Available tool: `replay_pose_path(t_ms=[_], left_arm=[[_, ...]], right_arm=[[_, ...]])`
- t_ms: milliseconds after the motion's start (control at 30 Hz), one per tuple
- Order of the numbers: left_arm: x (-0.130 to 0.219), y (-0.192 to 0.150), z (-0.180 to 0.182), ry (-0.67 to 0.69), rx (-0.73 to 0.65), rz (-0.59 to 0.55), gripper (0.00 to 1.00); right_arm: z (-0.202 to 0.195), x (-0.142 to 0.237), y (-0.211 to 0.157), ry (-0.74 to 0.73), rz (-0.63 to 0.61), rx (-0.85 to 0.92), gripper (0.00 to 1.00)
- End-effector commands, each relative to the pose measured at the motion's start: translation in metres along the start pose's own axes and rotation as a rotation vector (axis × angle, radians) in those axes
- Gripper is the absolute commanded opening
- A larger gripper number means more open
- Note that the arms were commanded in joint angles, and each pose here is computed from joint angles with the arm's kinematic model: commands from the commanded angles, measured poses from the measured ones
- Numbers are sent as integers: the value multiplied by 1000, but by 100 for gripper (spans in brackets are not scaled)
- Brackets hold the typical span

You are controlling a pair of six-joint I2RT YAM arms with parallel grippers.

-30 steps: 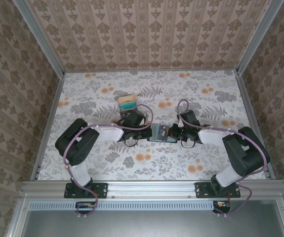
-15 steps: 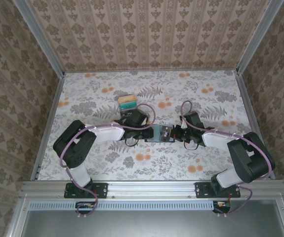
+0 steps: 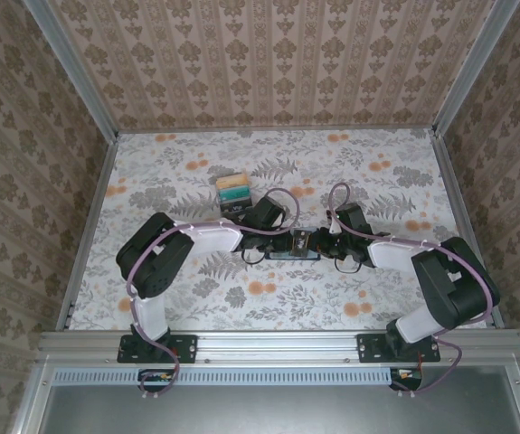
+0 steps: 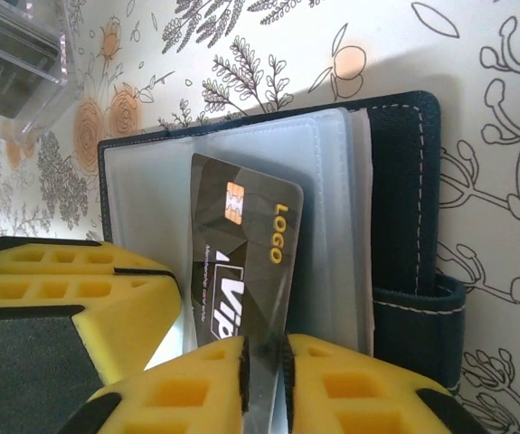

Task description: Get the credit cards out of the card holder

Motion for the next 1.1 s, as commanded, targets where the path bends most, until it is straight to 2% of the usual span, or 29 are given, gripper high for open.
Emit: replay_pose_path(t_ms=[0, 167, 267, 333, 567, 700, 867, 967, 1067], left_arm=[[-10, -21, 11, 19, 41, 75, 12], [-11, -21, 9, 3, 46, 71, 11], [-10, -21, 10, 4, 46, 69, 11], [-10, -22, 11, 6, 45, 71, 11], [-6, -23, 16, 9, 54, 65, 11], [-1, -20, 15, 0, 54, 51, 13], [19, -1, 0, -45, 33, -10, 24], [43, 18, -14, -78, 11, -80, 34], [68, 34, -25, -116, -2, -161, 38]], right_arm=[[-2, -6, -1, 15, 10, 0, 25], [-3, -13, -2, 34, 23, -18, 27], [-3, -13, -1, 35, 18, -22, 20], [-5, -12, 0, 23, 8, -22, 12], [-11, 5, 6, -28, -41, -1, 2], [-9, 22, 8, -29, -68, 23, 0], [2, 44, 5, 3, -93, 68, 0], [12, 59, 4, 35, -119, 100, 0], [28, 77, 2, 99, -146, 138, 0]])
Point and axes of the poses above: each hand's point on the last joint's axis, 136 mm out from that joint toward the fingers, its own x axis back along the fingers, its own z axis along the line the jaws close on, y = z × x, the point moved 2 cm from there along x, back along the fingers, and after that the axes turned 15 degrees about -x, right-handed, at the moved point
